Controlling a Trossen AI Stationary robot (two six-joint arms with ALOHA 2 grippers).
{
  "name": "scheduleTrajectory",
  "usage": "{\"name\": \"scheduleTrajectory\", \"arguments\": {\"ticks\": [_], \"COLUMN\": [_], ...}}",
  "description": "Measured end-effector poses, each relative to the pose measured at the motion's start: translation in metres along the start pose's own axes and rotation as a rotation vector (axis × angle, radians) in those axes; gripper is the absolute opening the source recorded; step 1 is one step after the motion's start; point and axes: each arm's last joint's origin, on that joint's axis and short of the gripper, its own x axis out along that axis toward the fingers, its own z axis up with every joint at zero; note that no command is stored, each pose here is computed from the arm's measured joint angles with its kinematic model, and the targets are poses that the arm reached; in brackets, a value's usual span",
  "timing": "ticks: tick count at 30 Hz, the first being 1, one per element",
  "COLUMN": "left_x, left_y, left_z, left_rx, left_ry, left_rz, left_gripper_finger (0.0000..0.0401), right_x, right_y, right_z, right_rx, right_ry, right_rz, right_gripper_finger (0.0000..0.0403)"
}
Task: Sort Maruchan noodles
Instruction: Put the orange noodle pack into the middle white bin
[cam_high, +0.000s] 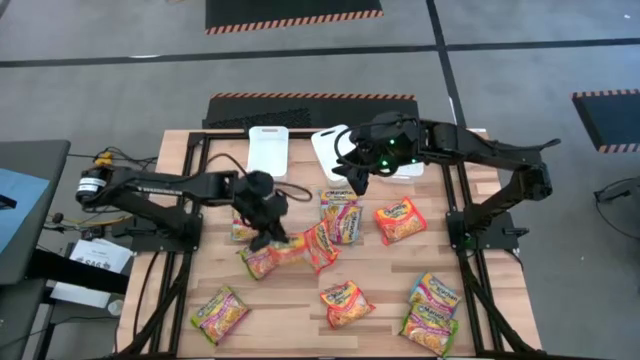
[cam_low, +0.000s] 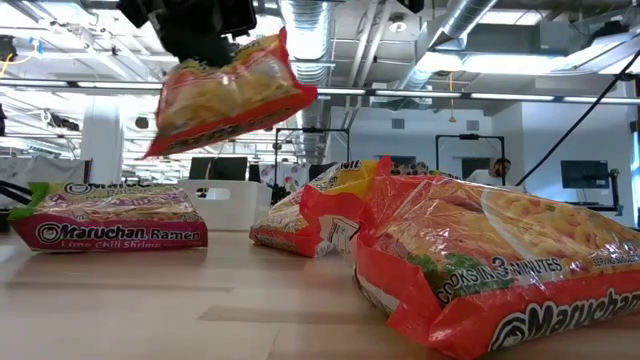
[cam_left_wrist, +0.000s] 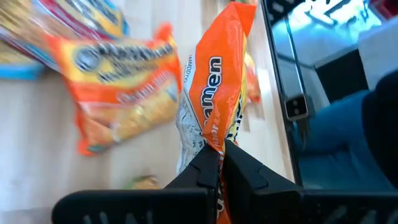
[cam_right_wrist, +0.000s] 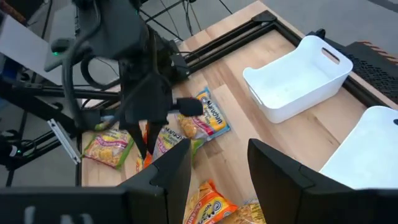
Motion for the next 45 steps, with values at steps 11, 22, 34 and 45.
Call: {"name": "scheduleTrajectory", "arguments": {"ticks": [11,22,34,45], "left_x": [-0.035,-0.062,-0.082,-0.083], "left_y": [0.019,0.030,0.045,0.045], "left_z": [0.018,0.045,0.056,0.058], "left_rx": [0.094,0.183,0.168,0.188], "left_ry": [-0.154,-0.265,-0.333,-0.356], "left_rz": [0.190,0.322,0.429,0.438], "left_gripper_finger": [0.0000,0.0000,0.0000,0.0000], "right_x": [0.004,0.035,0.072,0.109], "right_y": [0.001,-0.012,-0.034,-0.049], "right_z": [0.007,0.015,0.015,0.004], "right_rx": [-0.076,-0.187,-0.375,-0.331], "right_ry": [-0.065,-0.088,-0.029,0.056], "right_rz": [0.020,0.011,0.114,0.095], "right_gripper_finger": [0.0193,0.0250,0.0250,0.0250]}}
